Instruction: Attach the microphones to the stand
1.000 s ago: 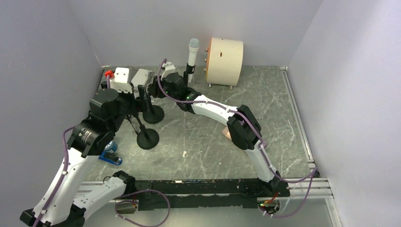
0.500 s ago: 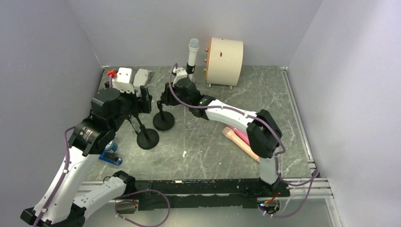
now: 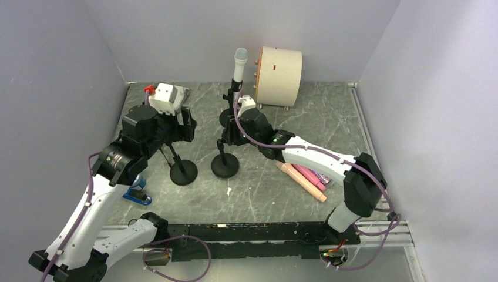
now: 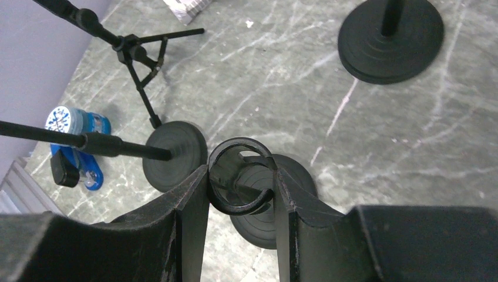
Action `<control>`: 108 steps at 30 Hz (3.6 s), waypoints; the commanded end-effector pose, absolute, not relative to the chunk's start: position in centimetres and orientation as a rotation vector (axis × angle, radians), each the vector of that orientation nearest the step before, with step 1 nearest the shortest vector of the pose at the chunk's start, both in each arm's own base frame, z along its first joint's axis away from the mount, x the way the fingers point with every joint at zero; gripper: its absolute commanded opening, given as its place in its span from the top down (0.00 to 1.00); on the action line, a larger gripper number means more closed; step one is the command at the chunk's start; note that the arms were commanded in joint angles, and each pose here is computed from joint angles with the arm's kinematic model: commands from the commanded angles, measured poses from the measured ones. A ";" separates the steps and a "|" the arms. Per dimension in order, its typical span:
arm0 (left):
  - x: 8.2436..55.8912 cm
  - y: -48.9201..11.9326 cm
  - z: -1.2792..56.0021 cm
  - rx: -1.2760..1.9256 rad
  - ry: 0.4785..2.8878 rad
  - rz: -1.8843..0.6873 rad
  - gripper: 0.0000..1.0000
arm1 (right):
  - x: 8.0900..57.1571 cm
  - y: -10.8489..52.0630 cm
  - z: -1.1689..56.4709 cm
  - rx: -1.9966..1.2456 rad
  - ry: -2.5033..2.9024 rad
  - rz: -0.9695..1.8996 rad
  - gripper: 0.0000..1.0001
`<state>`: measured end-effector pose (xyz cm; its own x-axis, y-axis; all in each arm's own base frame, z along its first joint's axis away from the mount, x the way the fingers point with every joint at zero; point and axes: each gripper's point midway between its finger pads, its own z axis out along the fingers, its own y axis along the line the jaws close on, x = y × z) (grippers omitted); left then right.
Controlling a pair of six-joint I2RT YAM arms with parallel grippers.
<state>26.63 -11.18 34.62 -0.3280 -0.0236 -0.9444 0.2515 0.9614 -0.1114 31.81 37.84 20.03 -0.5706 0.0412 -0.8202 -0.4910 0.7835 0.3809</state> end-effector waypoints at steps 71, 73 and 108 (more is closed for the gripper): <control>25.5 -24.6 22.2 0.760 2.062 -0.806 0.23 | 26.1 18.3 2.5 -0.468 2.629 0.167 0.29; 25.6 -24.5 22.0 0.761 2.076 -0.795 0.23 | 25.8 18.8 2.4 -0.504 2.630 0.156 0.28; 28.8 -24.8 19.5 0.867 2.085 -0.548 0.43 | 30.0 21.6 17.5 -0.099 1.986 0.543 0.78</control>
